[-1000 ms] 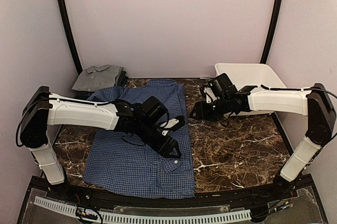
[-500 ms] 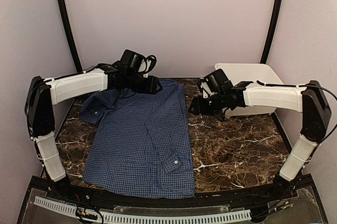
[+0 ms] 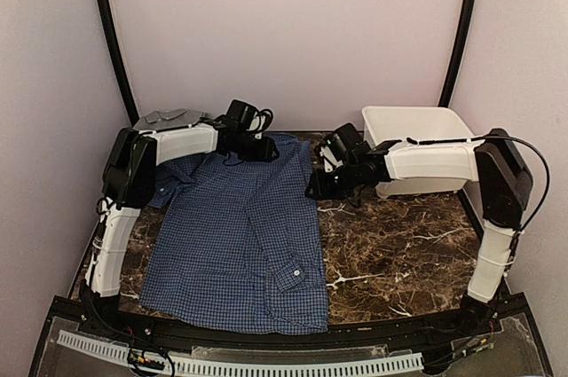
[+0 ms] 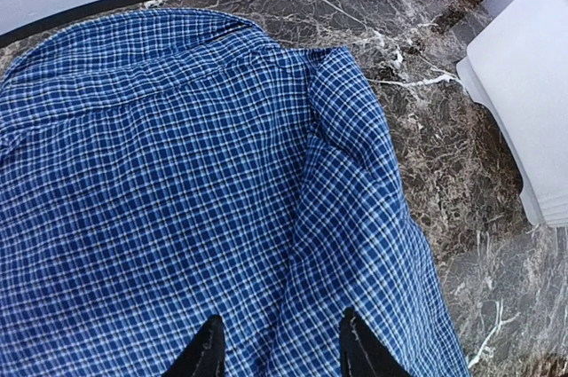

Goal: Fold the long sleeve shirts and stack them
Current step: Adjust the 1/3-folded shirt at the center of the board.

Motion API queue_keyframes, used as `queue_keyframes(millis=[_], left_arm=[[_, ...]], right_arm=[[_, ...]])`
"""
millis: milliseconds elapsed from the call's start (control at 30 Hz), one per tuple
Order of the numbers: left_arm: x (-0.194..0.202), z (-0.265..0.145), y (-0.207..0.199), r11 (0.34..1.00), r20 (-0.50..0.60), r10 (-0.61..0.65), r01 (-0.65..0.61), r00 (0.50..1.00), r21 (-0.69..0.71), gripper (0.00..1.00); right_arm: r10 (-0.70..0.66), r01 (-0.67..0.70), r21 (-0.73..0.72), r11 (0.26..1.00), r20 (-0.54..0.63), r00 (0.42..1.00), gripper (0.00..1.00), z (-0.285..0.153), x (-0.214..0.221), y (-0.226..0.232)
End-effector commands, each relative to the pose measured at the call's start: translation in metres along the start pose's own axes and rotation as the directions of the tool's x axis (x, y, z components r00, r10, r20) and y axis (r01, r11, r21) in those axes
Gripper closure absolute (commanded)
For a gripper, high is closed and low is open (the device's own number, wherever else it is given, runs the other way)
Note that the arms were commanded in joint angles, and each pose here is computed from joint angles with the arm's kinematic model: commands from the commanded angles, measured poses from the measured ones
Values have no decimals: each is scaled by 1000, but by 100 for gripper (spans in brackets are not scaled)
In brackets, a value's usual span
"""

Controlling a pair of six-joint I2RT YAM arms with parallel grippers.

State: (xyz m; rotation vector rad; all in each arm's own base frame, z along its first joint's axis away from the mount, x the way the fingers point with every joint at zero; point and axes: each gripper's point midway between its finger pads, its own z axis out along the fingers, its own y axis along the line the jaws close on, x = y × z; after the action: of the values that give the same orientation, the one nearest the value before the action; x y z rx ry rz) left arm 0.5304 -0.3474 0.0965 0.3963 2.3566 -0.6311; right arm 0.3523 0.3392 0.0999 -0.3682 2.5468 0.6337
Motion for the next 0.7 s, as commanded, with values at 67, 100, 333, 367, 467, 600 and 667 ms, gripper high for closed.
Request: queue_keyframes(millis=[67, 100, 333, 367, 467, 600, 667], left_arm=[[-9, 15, -19, 995, 8, 18, -19, 1000, 102, 55], [-5, 19, -22, 991, -4, 14, -13, 1000, 131, 53], [7, 31, -36, 971, -44, -16, 26, 999, 239, 54], [9, 34, -35, 969, -50, -20, 32, 999, 244, 55], [9, 34, -42, 960, -55, -21, 36, 998, 279, 64], [6, 33, -45, 955, -52, -24, 38, 998, 294, 79], [5, 32, -47, 953, -51, -26, 40, 998, 300, 88]], right_arm=[[-31, 31, -11, 999, -24, 999, 58, 14, 7, 10], [-32, 32, -7, 999, -28, 999, 58, 16, 8, 9], [-22, 21, -4, 1000, -67, 998, 61, 30, 20, 4], [-20, 19, -3, 1000, -68, 997, 61, 31, 21, 3], [-15, 15, 1, 1000, -75, 997, 62, 32, 25, 1], [-12, 12, 3, 1000, -80, 997, 63, 33, 29, -1], [-9, 10, 1, 1000, -82, 997, 64, 34, 30, -1]])
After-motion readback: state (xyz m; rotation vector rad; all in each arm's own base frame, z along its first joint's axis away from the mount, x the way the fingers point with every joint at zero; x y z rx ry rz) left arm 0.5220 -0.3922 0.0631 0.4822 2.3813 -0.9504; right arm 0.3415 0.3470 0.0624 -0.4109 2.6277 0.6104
